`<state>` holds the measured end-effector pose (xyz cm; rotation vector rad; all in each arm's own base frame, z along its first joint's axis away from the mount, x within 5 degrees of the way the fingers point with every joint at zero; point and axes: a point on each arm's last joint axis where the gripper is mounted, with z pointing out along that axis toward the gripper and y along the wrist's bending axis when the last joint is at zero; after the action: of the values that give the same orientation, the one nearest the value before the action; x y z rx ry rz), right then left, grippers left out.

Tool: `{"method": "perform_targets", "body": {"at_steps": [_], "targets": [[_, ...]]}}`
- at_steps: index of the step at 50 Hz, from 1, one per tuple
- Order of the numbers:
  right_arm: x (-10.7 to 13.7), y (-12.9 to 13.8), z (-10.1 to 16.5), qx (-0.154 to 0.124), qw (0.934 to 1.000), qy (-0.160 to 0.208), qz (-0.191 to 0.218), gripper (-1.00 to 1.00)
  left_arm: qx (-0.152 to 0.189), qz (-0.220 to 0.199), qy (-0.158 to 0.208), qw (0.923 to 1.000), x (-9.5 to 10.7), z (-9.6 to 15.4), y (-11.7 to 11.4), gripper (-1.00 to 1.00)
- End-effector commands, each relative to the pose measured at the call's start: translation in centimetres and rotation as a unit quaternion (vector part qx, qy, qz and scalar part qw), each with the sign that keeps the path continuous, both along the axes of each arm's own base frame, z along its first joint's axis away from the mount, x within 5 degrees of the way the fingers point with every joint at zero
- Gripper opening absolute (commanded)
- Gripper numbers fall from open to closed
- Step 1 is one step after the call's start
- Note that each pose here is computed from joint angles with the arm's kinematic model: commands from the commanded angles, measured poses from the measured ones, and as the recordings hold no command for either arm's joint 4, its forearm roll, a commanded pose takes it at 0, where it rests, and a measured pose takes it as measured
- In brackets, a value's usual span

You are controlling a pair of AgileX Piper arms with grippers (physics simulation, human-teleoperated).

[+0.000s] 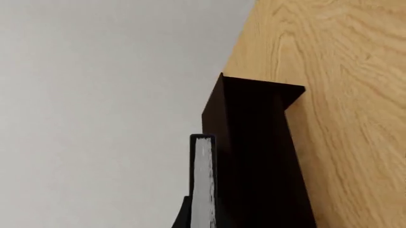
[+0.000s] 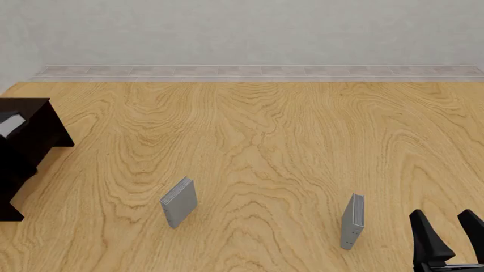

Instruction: Pick up the book in the middle and place it on the cabinet shelf.

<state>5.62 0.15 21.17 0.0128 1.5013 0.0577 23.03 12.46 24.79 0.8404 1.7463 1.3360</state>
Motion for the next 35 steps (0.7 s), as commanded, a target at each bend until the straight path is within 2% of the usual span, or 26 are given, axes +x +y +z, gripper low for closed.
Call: {"method": "perform_targets", "body": {"at_steps": [1, 4, 7, 14, 21, 22, 25, 28, 35], "targets": [[0.0, 0.0, 0.0, -0.002, 1.0, 0.002, -0.002, 1.0, -0.004, 0.009, 0.011, 0.9999, 0.3, -2.5, 0.5, -1.0], [0.0, 0.0, -0.1, -0.002, 1.0, 0.003, -0.002, 1.0, -0.008, 0.011, 0.016, 0.9998, 0.1, -3.1, 0.6, -1.0], [0.0, 0.0, -0.1, -0.002, 1.0, 0.003, -0.001, 1.0, 0.012, 0.004, 0.022, 0.9997, -0.1, -4.0, 0.3, -1.0], [0.0, 0.0, -0.1, -0.003, 1.0, 0.004, -0.002, 1.0, -0.014, 0.017, 0.031, 0.9993, 0.2, -5.0, 1.0, -1.0], [0.0, 0.0, -0.1, -0.004, 1.0, 0.005, -0.002, 1.0, -0.014, 0.012, 0.028, 0.9994, 0.2, -4.1, 0.7, -1.0], [0.0, 0.0, -0.1, -0.004, 1.0, 0.005, -0.002, 1.0, -0.013, 0.012, 0.029, 0.9994, 0.2, -4.1, 0.7, 1.0], [0.0, 0.0, -0.1, -0.004, 1.0, 0.005, -0.001, 1.0, 0.0, 0.01, 0.04, 0.9992, 0.0, -4.6, 0.6, 1.0], [0.0, 0.0, -0.1, -0.004, 1.0, 0.004, -0.002, 1.0, -0.017, 0.012, 0.04, 0.999, 0.0, -4.0, 0.6, 1.0], [0.0, 0.0, -0.1, -0.003, 1.0, 0.004, -0.002, 1.0, -0.022, 0.015, 0.036, 0.999, 0.0, -3.6, 0.7, 1.0]]}}
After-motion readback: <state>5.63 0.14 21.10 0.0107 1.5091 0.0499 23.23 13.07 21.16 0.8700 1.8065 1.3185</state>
